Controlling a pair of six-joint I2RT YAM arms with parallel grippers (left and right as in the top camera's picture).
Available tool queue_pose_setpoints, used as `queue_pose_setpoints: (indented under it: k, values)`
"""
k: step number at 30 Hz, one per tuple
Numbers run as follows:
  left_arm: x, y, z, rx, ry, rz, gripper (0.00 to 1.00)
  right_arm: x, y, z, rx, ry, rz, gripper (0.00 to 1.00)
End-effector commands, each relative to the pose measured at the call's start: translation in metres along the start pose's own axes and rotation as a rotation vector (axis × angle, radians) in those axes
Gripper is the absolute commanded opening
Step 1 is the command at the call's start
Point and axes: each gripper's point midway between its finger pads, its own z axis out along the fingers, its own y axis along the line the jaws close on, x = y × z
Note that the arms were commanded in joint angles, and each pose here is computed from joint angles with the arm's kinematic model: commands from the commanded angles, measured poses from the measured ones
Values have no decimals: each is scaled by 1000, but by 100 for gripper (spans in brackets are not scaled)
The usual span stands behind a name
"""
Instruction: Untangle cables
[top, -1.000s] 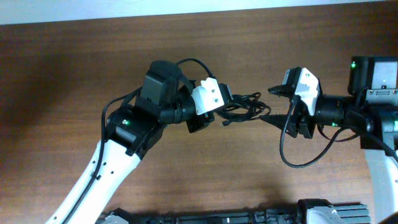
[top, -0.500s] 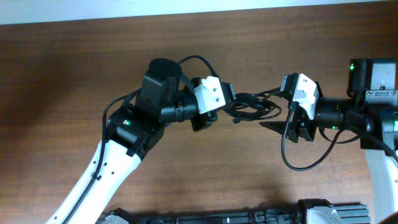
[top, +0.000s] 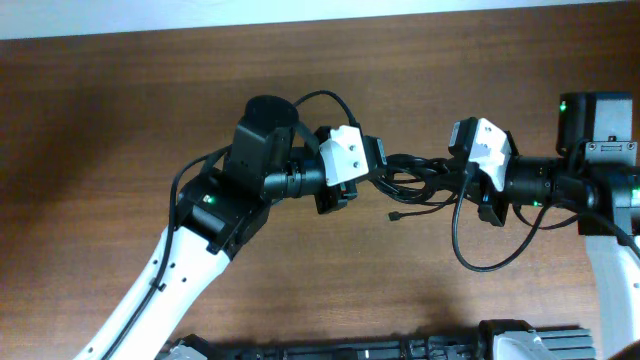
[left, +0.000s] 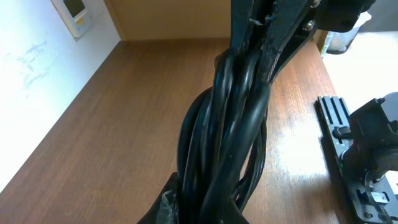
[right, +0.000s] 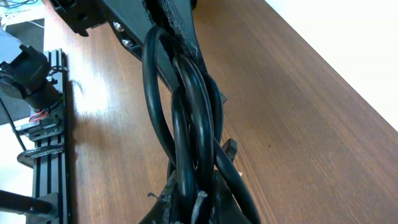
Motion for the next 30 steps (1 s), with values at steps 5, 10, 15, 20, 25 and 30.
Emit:
queue_pose_setpoints:
  k: [5, 10, 15, 20, 25, 30]
  values:
    - [5, 30, -8, -190, 62, -141, 0, -4, 0, -1, -3, -8, -5, 4]
    - [17, 49, -13, -313, 105, -232, 0, -5, -2, -1, 3, -12, -6, 4]
    - [24, 49, -15, -328, 137, -246, 0, -8, -5, -1, 14, -20, -13, 4]
    - [38, 60, -22, -420, 193, -282, 0, -12, -13, -1, 42, -34, 23, 4]
    - [48, 70, -30, -503, 232, -318, 0, -12, -14, -1, 47, -33, 22, 4]
    - [49, 71, -30, -510, 234, -321, 0, -12, -14, -1, 48, -31, 22, 4]
